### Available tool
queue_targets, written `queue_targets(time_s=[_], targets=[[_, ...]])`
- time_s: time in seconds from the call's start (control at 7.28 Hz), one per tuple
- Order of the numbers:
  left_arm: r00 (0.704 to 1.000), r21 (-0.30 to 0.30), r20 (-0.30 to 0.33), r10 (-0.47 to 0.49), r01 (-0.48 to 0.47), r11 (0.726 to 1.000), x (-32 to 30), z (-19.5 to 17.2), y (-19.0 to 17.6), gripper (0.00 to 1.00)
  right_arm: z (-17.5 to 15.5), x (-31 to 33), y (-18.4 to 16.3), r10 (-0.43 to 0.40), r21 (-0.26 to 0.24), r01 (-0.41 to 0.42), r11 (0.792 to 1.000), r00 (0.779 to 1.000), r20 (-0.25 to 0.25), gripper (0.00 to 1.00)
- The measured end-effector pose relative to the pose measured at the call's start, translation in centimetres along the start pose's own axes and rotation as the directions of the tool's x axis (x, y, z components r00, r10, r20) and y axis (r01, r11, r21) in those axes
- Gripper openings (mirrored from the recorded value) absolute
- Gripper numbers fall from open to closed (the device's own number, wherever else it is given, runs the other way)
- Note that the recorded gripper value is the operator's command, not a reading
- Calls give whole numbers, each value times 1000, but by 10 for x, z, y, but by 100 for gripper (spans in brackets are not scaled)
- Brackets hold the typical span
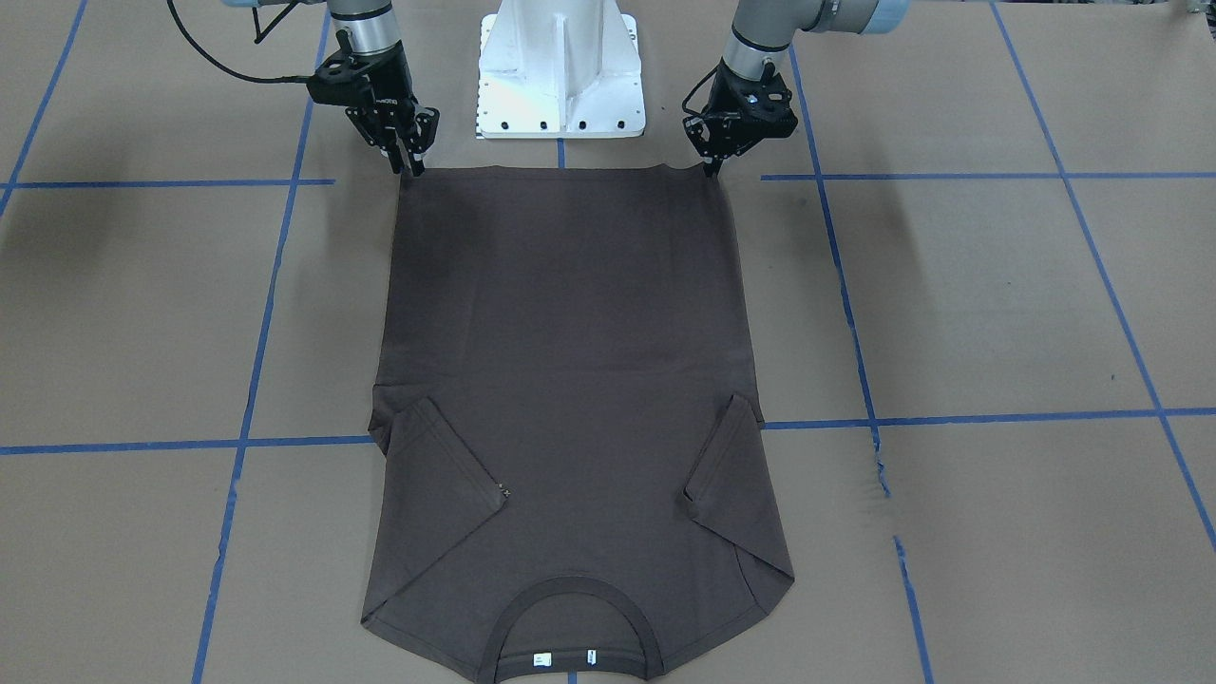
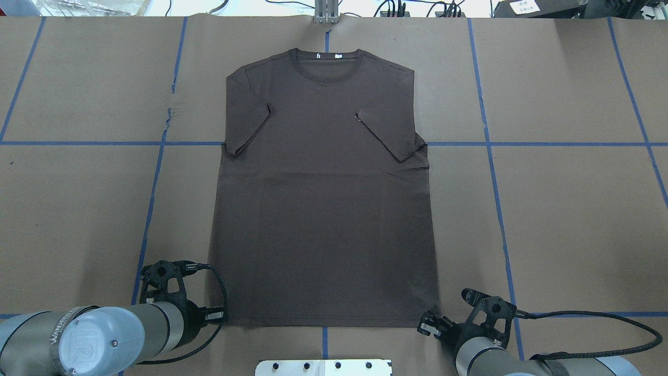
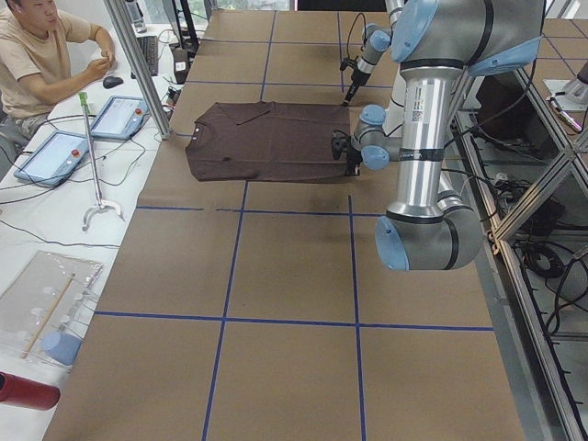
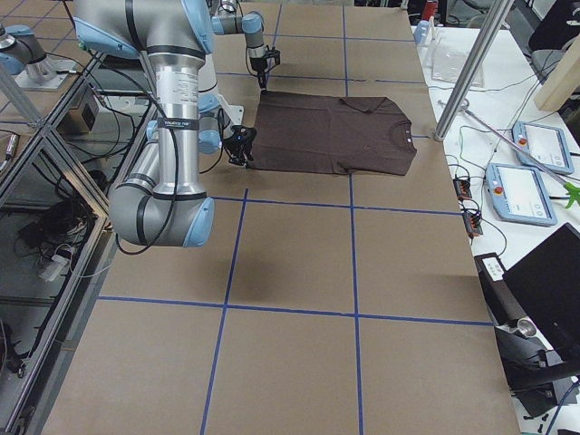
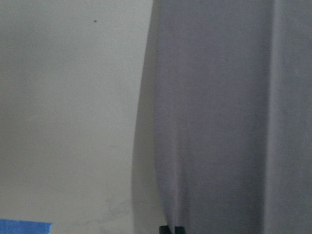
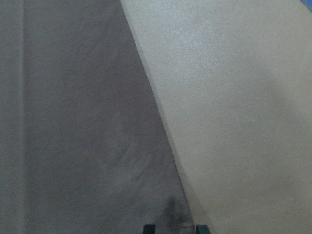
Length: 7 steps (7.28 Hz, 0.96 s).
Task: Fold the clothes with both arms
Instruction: 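Grasp both hem corners nearest the robot with the left and right grippers, then lift the hem with both grippers and fold it toward the collar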
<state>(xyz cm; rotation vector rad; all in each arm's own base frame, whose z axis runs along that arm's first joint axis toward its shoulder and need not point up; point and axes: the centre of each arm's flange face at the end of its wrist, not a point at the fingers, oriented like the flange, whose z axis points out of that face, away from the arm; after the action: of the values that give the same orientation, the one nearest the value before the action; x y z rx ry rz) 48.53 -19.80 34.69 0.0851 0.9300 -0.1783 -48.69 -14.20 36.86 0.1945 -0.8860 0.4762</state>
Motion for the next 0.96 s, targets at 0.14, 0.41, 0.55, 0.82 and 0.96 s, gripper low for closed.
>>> queue_targets(time_s=[0.14,0.41,0.55,0.82,0.96], targets=[[1000,0,0,0,0,1000,0,0,0,0,1,2,0,-5,0,5,1000,1000,-4,54],[1000,-1,0,2,-2,1000,0,0,2,0,2,5,3,-26,6,26,1000,999,-36,49],[1000,-1,0,3,-3,1000,0,0,2,0,3,5,4,-32,8,32,999,998,-46,42],[1000,-2,-1,3,-3,1000,1,0,3,0,3,5,5,-32,12,33,999,998,-52,18],[1000,-2,-1,3,-3,1000,1,0,3,0,3,5,5,-30,12,31,999,998,-51,0]])
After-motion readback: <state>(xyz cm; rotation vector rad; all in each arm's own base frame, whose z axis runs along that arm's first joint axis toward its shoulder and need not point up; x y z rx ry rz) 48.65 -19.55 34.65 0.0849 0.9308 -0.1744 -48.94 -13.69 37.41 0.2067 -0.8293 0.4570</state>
